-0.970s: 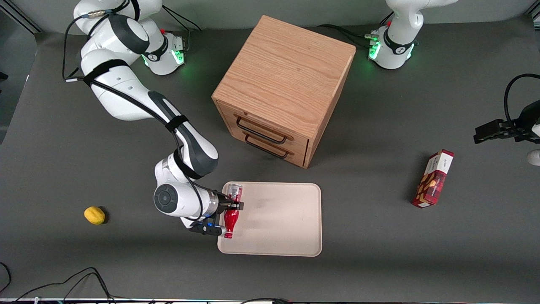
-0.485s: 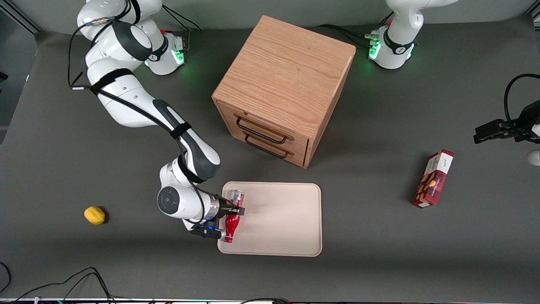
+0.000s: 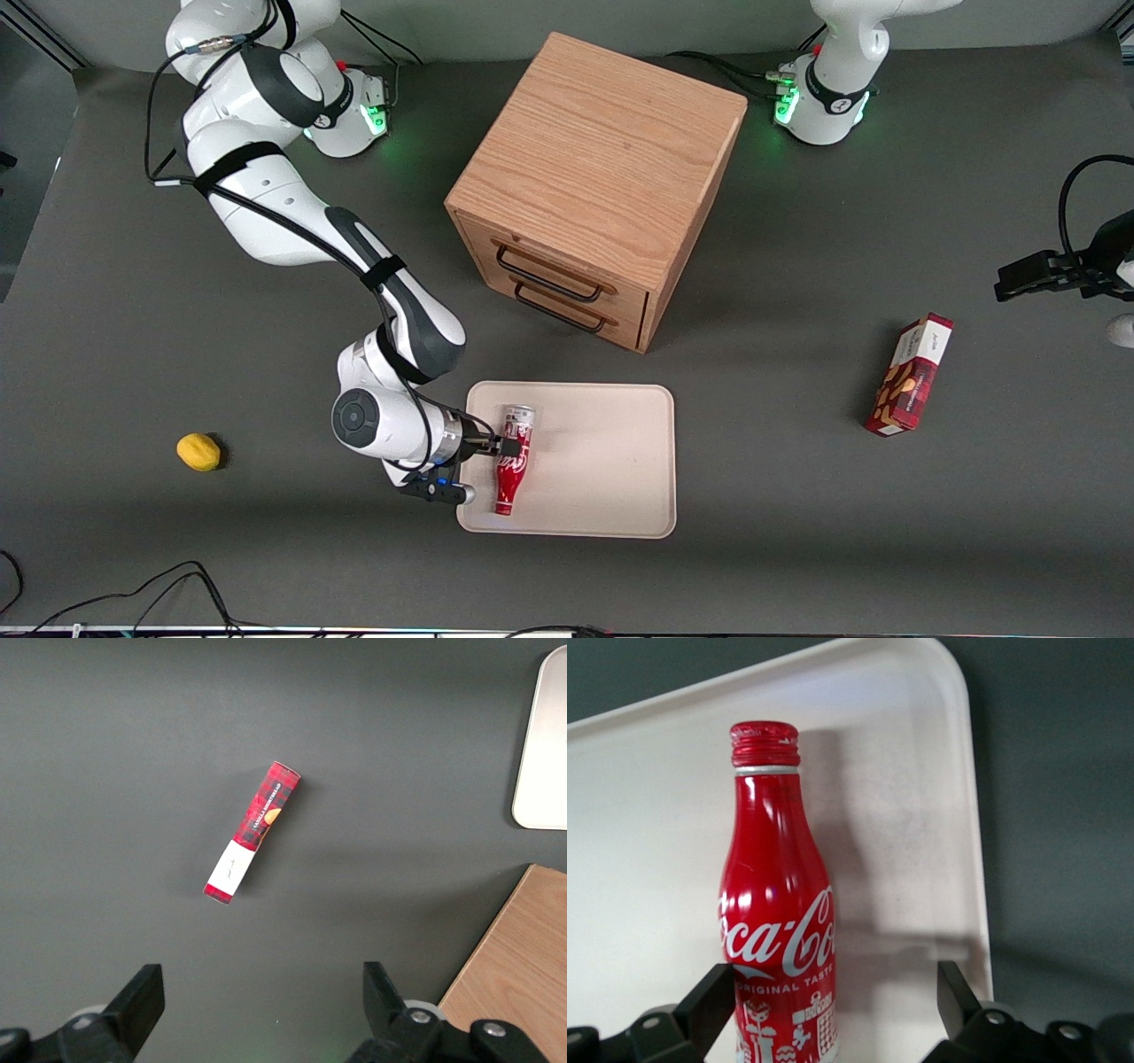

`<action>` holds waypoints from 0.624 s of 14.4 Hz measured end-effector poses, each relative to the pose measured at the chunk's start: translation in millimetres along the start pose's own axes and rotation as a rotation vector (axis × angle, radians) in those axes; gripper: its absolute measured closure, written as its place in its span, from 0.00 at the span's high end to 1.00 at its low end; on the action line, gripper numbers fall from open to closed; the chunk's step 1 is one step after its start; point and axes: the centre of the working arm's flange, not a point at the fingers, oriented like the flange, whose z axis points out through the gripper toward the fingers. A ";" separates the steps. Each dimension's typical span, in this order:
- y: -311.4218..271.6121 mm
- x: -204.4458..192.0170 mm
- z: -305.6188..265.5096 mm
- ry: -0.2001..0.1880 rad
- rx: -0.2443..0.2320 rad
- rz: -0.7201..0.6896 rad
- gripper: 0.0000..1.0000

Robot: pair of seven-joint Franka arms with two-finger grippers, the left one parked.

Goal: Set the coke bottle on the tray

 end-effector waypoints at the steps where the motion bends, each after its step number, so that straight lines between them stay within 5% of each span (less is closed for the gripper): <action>1: -0.8 -0.1 0.6 0.004 0.002 -0.001 1.00; 6: -5.6 4.8 -14.4 0.030 0.009 -0.005 1.00; 9: -24.2 11.5 -87.9 0.077 0.008 -0.026 1.00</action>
